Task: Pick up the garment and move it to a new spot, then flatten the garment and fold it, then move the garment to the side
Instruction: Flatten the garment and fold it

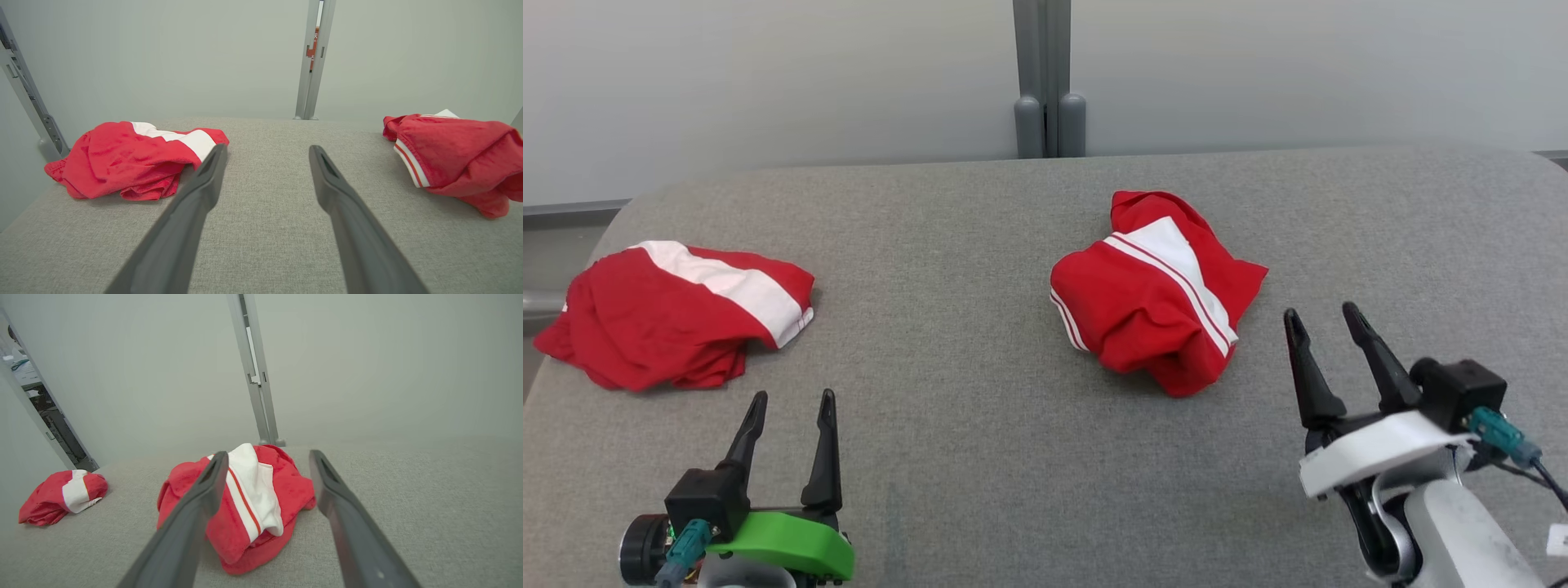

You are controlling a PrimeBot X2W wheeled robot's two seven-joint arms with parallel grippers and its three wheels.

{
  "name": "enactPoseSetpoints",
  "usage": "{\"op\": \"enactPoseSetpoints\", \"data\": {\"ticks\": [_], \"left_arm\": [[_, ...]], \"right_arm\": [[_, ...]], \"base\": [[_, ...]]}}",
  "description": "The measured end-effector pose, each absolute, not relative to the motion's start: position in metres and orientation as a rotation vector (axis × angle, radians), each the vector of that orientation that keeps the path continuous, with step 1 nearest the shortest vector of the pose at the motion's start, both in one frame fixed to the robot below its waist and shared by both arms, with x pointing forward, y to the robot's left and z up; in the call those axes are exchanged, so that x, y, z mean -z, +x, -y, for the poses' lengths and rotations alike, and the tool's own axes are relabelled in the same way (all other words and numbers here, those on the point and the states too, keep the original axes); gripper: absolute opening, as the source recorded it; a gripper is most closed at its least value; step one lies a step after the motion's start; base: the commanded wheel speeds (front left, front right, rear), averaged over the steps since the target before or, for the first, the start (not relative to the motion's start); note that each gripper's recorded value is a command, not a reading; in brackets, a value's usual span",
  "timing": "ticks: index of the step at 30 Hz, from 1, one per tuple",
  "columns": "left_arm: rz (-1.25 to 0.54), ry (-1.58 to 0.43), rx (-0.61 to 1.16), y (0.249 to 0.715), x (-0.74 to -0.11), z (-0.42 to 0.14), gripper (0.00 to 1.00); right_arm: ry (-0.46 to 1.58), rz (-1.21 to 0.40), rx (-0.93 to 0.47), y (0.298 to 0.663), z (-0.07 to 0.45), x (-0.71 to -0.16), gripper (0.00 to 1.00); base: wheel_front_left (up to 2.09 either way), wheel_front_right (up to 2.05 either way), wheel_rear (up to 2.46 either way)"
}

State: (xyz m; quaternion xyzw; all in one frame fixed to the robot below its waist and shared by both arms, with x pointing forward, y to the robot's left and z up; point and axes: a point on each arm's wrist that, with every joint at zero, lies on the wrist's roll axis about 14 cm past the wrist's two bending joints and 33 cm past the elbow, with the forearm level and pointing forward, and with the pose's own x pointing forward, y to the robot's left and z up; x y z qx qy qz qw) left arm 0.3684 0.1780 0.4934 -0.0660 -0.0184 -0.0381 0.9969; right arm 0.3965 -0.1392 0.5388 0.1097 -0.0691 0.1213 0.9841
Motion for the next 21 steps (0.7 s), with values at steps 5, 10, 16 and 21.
{"op": "enactPoseSetpoints", "data": {"ticks": [5,10,16,21], "left_arm": [[0.028,-0.129,0.081,0.373,-0.491,-0.176,1.0],[0.024,-0.132,0.075,0.379,-0.489,-0.176,1.0],[0.007,-0.131,0.052,0.386,-0.484,-0.182,1.0],[-0.006,-0.13,0.036,0.39,-0.479,-0.186,1.0]], "right_arm": [[0.15,0.152,-0.321,0.432,0.123,-0.56,1.0],[0.076,0.126,-0.373,0.468,0.111,-0.567,1.0],[0.036,0.008,-0.403,0.504,0.102,-0.543,1.0],[0.049,-0.135,-0.426,0.518,0.089,-0.503,1.0]], "base": [[0.0,0.0,0.0],[0.0,0.0,0.0],[0.0,0.0,0.0],[0.0,0.0,0.0]]}}
